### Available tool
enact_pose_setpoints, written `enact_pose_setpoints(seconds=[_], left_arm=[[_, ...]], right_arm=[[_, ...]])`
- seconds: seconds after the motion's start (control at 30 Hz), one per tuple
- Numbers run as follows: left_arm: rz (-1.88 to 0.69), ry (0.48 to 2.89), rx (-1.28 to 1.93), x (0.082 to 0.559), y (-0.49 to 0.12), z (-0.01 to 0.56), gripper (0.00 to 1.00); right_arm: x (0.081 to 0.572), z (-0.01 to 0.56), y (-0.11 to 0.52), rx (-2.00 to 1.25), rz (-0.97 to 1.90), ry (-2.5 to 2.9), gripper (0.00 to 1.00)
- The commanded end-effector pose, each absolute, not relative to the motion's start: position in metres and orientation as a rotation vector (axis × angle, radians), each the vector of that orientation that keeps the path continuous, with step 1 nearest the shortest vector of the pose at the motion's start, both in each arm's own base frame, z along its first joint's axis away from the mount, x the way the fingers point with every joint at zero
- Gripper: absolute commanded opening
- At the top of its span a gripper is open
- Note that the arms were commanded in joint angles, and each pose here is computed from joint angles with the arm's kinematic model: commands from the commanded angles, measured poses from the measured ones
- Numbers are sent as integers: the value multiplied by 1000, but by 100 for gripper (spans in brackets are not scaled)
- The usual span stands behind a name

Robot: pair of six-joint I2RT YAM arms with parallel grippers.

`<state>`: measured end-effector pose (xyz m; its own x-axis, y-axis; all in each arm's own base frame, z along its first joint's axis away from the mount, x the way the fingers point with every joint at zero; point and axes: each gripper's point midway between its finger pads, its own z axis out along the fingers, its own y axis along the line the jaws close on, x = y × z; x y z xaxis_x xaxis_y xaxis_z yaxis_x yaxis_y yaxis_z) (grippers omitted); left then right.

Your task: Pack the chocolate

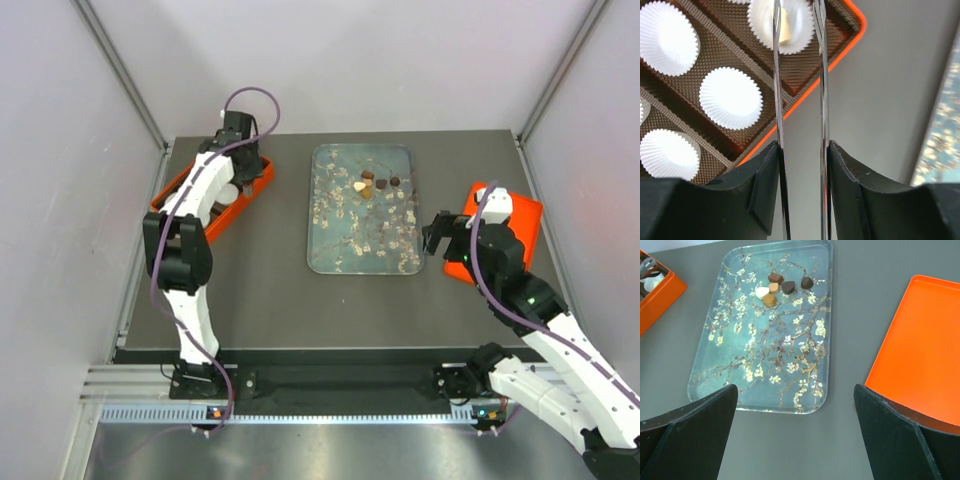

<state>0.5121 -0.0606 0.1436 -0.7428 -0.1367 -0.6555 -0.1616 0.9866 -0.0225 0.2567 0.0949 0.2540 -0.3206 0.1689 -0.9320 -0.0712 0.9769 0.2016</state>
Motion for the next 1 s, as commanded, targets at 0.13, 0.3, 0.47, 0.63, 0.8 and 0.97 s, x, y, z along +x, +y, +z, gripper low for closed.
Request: enact_pose_setpoints(seconds=[0.13, 0.3, 0.47, 0.63, 0.8, 0.97], left_arm=[[-221, 2219, -177, 495, -93, 250, 46], [-319, 2166, -13, 464, -152, 274, 46], [-401, 2152, 166, 423, -228, 267, 46], [-452, 2161, 284, 399, -286, 247, 46], [-435, 2174, 343, 405, -304, 227, 46], [-468, 2213, 382, 408, -319, 204, 46]], right_arm=[[252, 279, 102, 98, 329, 1821, 100], [248, 278, 99, 102, 325, 1835, 100], [243, 281, 93, 118, 319, 1823, 100], [240, 280, 87, 130, 302, 1820, 100], [240, 280, 86, 128, 296, 1817, 100], [240, 281, 83, 128, 276, 1811, 100]])
